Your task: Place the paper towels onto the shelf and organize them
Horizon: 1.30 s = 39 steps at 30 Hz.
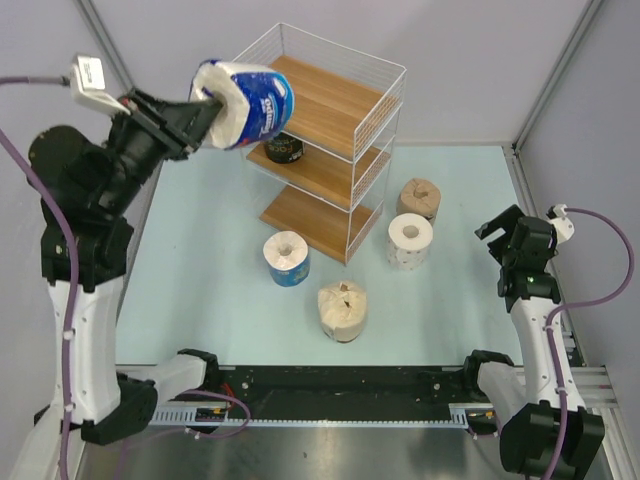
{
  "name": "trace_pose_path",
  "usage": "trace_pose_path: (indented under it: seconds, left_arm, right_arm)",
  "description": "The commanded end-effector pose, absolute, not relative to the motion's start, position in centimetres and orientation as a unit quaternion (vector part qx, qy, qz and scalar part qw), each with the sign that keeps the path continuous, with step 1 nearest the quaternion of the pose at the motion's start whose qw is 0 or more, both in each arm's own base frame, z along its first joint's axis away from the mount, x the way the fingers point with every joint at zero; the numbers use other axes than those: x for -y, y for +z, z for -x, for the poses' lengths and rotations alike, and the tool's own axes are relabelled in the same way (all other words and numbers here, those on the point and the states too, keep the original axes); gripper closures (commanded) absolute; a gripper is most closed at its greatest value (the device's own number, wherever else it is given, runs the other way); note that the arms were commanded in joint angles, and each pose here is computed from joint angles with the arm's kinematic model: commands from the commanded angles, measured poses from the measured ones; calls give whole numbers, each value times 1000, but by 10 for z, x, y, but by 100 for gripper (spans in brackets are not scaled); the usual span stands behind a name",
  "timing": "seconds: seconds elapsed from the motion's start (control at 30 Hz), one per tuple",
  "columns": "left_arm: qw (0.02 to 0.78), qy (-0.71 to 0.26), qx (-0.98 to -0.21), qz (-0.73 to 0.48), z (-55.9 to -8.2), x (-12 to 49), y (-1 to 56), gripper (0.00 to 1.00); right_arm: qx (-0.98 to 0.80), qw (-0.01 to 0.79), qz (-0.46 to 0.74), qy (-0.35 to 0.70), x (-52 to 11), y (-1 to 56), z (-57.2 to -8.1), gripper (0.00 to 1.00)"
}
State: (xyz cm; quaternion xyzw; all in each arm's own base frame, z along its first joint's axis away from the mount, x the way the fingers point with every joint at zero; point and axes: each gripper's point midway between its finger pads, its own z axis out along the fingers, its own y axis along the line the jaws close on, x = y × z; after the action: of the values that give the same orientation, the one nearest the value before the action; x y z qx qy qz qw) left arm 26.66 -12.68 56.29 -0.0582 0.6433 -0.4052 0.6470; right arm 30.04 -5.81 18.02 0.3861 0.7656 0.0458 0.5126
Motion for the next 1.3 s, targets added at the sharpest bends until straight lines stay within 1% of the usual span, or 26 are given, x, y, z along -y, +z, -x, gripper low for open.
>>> trace_pose_path:
  seconds: [0.0, 0.03, 0.07, 0.1, 0.17, 0.2, 0.27, 0.33, 0.47, 0.73, 1.27]
  left_arm:
    - [661, -396, -637, 19, -302, 139, 589, 70]
    - [679, -388, -623, 21, -303, 134, 604, 69]
    - [683, -379, -624, 21, -312, 134, 604, 69]
    - [676, -376, -634, 25, -332, 136, 597, 68]
    - [683, -374, -627, 20, -342, 137, 608, 68]
    - [674, -370, -639, 25, -363, 140, 597, 68]
    - [680, -367, -634, 24, -371, 140, 603, 68]
    - [675, -364, -642, 27, -389, 141, 596, 68]
    - [669, -354, -652, 35, -409, 139, 582, 67]
    - [661, -353, -661, 36, -418, 139, 572, 67]
    - [661, -352, -662, 31, -408, 138, 568, 66]
  right_arm:
    - [-754, 532, -381, 55, 57, 199, -297, 1]
    - [-752, 535, -381, 58, 57, 201, -296, 1]
    - [-751, 536, -381, 59, 56, 202, -294, 1]
    - [-750, 537, -381, 60, 56, 203, -294, 1]
    - [-750, 537, -381, 60, 55, 204, -291, 1]
    - [-749, 538, -382, 59, 56, 205, -290, 1]
    - [-750, 537, -383, 54, 57, 204, -288, 1]
    - [-748, 539, -384, 53, 58, 206, -287, 1]
    - [-749, 539, -382, 50, 59, 206, -285, 1]
    - [-750, 537, -383, 48, 60, 205, -285, 1]
    - [-752, 534, -384, 50, 60, 203, -287, 1]
